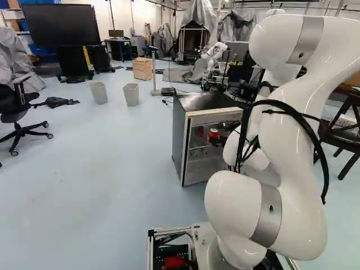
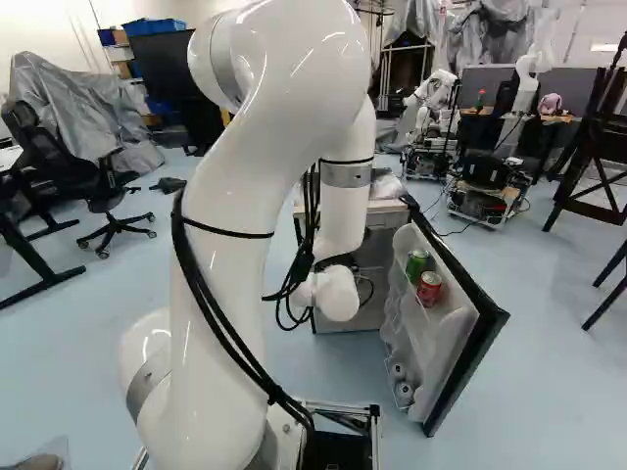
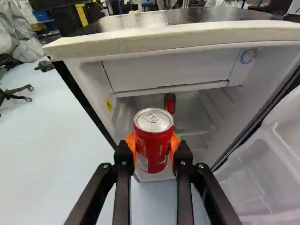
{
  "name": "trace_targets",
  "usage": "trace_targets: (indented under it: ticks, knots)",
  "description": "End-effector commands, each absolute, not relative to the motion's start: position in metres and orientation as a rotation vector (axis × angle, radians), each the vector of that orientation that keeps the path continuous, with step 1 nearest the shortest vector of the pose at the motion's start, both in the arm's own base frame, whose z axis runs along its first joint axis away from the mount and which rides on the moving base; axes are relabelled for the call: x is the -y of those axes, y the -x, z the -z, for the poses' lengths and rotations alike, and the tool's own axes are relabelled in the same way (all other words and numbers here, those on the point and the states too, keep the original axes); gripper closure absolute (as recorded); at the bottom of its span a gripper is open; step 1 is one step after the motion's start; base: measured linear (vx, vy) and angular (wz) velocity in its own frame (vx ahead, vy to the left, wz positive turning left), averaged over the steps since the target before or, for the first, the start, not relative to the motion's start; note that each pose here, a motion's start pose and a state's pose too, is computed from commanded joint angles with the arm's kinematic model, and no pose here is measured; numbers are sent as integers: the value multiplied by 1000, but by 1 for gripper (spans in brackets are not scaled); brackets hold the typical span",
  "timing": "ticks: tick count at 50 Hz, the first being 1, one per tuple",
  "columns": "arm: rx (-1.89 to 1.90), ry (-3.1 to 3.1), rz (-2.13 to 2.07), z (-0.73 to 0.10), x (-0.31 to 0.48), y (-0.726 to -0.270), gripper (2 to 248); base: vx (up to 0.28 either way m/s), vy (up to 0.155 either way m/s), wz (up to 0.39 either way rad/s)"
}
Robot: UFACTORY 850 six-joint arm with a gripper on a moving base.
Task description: Grab a drink from the fridge
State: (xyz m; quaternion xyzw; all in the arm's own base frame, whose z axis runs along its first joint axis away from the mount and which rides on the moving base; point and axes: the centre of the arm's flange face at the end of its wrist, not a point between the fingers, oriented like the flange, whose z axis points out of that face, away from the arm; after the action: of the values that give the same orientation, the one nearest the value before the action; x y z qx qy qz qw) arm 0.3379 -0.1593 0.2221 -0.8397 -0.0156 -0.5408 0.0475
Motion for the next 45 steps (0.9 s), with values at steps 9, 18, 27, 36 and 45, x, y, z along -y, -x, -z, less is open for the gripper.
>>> trace_targets:
  ticks: [9, 18, 27, 36, 45]
  knots:
    - [59, 2555, 1676, -233, 158, -337, 158, 0, 0, 0]
    - [70, 2548, 1704, -243, 157, -335, 158, 0, 0, 0]
    - [82, 2541, 1733, -253, 156, -334, 158, 0, 0, 0]
    - [95, 2533, 1762, -263, 156, -333, 158, 0, 0, 0]
    - [107, 2525, 1792, -273, 155, -331, 158, 0, 0, 0]
